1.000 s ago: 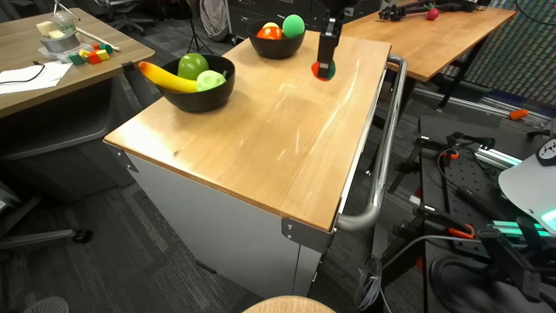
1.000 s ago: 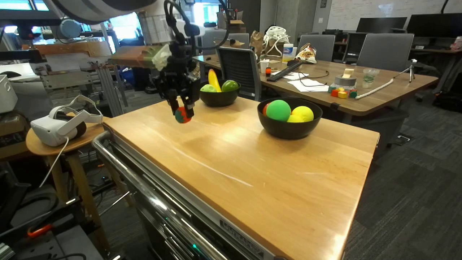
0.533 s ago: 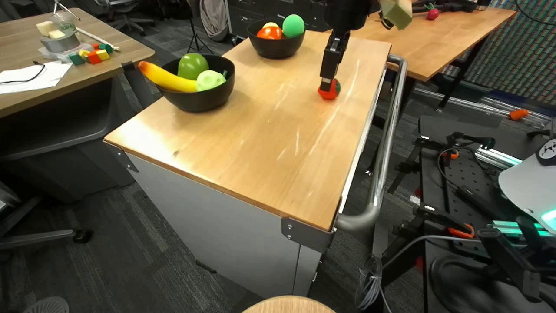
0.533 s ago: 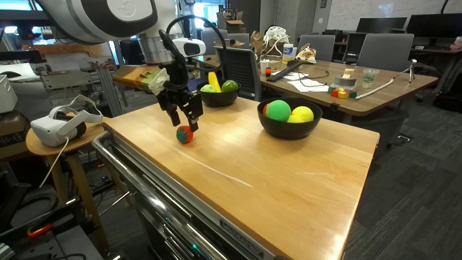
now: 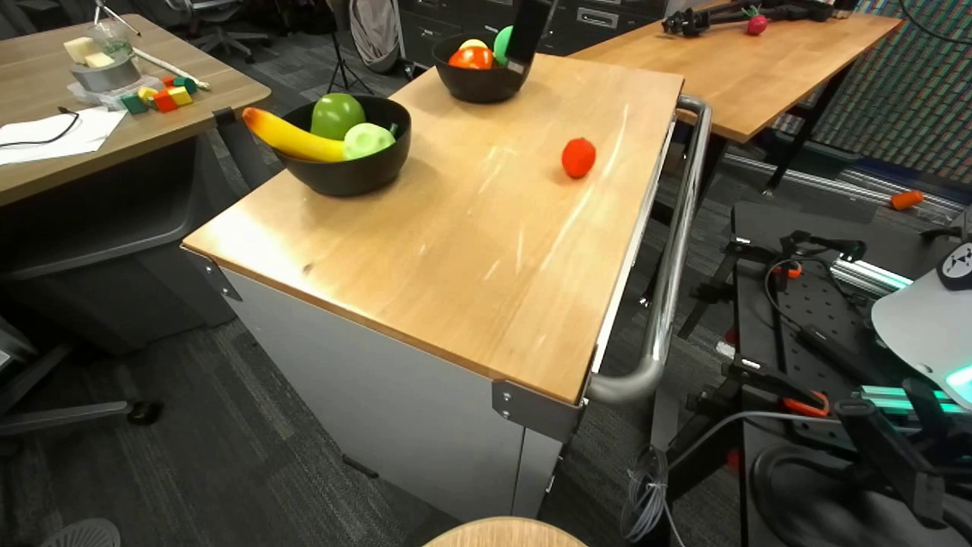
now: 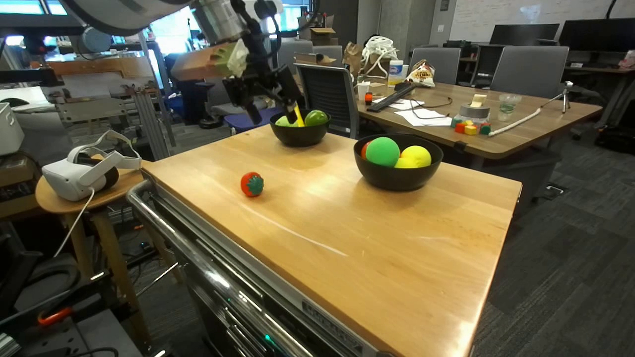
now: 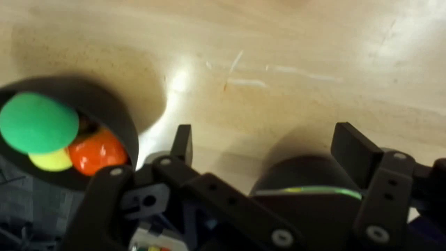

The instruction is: Take the fruits out of the left and right bowl respectively and put them on the table

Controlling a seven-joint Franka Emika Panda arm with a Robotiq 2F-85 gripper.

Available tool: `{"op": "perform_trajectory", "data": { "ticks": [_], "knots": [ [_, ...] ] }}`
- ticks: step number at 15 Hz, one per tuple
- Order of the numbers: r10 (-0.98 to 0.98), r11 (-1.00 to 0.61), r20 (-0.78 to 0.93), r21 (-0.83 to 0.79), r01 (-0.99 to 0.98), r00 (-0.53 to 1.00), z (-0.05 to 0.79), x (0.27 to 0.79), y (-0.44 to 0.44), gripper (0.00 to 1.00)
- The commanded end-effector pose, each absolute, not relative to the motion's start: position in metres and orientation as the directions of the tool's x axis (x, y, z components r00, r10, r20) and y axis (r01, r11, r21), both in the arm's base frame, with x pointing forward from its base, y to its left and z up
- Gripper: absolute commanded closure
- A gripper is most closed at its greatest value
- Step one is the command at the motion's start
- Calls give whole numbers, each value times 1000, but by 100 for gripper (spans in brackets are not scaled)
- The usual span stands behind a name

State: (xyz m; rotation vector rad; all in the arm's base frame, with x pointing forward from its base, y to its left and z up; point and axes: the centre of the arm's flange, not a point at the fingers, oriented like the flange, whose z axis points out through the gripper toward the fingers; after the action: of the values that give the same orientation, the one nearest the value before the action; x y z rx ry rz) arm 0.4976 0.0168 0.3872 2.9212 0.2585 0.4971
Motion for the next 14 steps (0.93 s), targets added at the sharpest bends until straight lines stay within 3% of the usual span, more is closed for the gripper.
{"op": "perform_trajectory", "data": {
  "ticks": [1,8,14],
  "knots": [
    [260,-959,457,227,171,851,416,555,51,0],
    [259,-966,398,100,239,880,357,643,100,0],
    [279,-960,395,115,254,875,331,684,109,0]
  ]
}}
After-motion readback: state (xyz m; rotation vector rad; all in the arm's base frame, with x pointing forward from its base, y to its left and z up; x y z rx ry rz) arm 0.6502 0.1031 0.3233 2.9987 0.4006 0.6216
